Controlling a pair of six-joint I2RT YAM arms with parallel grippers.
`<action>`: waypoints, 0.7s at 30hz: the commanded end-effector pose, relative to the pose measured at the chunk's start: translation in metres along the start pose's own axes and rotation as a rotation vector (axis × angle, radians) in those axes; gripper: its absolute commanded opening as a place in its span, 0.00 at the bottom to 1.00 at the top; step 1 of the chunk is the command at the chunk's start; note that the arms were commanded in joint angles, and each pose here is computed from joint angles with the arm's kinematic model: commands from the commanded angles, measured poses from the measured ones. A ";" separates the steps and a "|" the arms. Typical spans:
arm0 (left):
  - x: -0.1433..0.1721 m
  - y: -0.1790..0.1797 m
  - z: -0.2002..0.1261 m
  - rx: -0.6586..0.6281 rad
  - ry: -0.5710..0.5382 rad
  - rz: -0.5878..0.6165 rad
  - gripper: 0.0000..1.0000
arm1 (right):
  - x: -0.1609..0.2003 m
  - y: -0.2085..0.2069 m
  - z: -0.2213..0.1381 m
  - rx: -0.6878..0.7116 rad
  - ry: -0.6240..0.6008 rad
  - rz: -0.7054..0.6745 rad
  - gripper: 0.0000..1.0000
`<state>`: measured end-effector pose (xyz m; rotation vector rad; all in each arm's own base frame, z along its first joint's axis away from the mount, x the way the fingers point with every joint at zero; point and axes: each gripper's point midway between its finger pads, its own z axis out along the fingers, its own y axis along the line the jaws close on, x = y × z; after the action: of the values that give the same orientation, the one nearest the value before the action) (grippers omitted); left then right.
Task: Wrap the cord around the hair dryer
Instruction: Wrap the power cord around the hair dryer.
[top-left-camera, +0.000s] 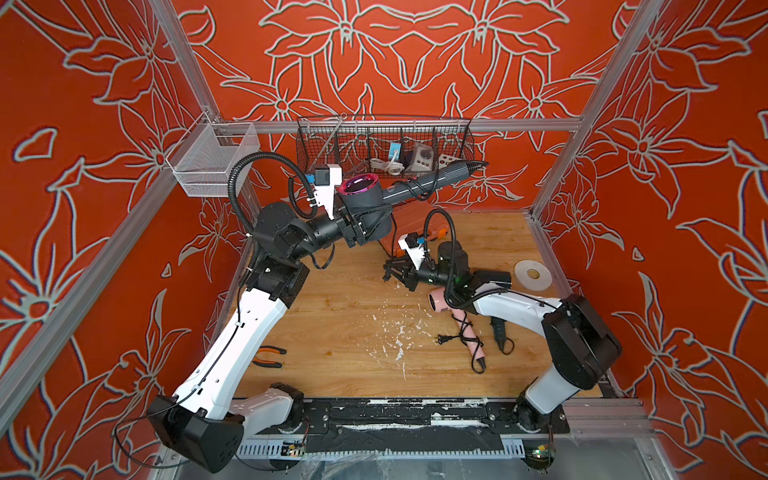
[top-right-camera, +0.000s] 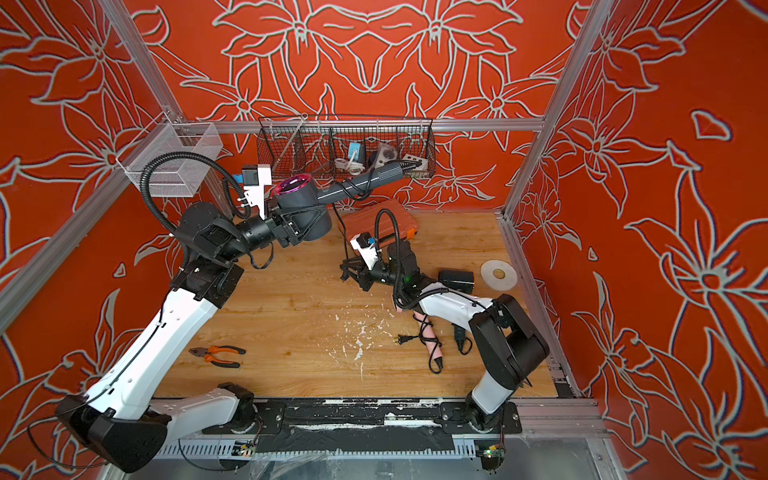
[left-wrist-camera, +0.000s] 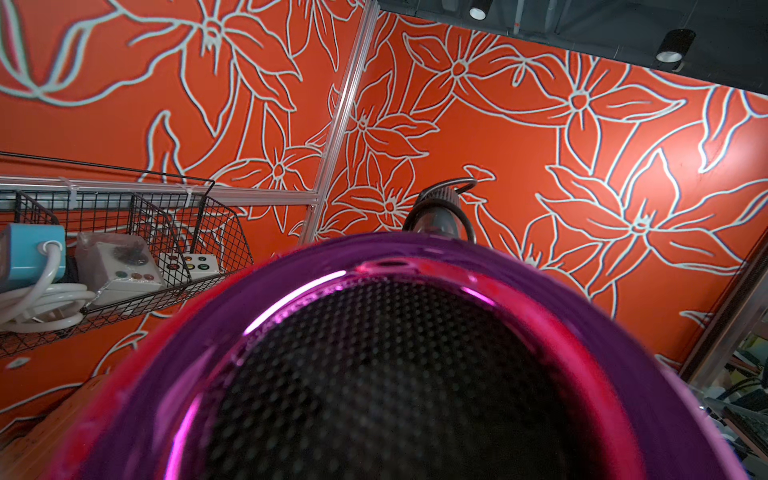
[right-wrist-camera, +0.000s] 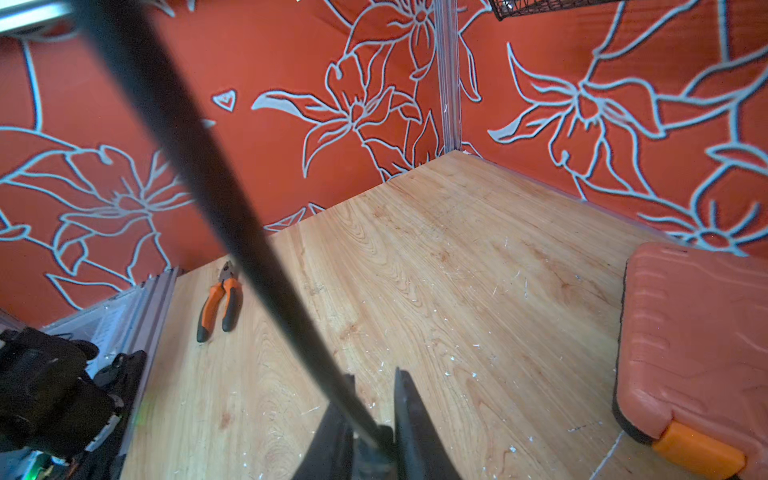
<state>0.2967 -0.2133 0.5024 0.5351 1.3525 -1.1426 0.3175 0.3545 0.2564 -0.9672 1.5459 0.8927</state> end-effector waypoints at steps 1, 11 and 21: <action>-0.042 -0.030 -0.010 0.052 -0.110 0.104 0.00 | 0.002 -0.011 0.003 0.051 -0.001 -0.008 0.49; -0.043 -0.031 -0.011 0.051 -0.117 0.104 0.00 | 0.004 -0.011 0.008 0.033 0.008 0.008 0.31; -0.046 -0.033 -0.011 0.054 -0.127 0.105 0.00 | 0.019 0.008 0.010 -0.073 -0.012 0.099 0.20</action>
<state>0.2970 -0.2130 0.5032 0.5287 1.3521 -1.1452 0.3182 0.3608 0.2354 -0.9448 1.5983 0.9662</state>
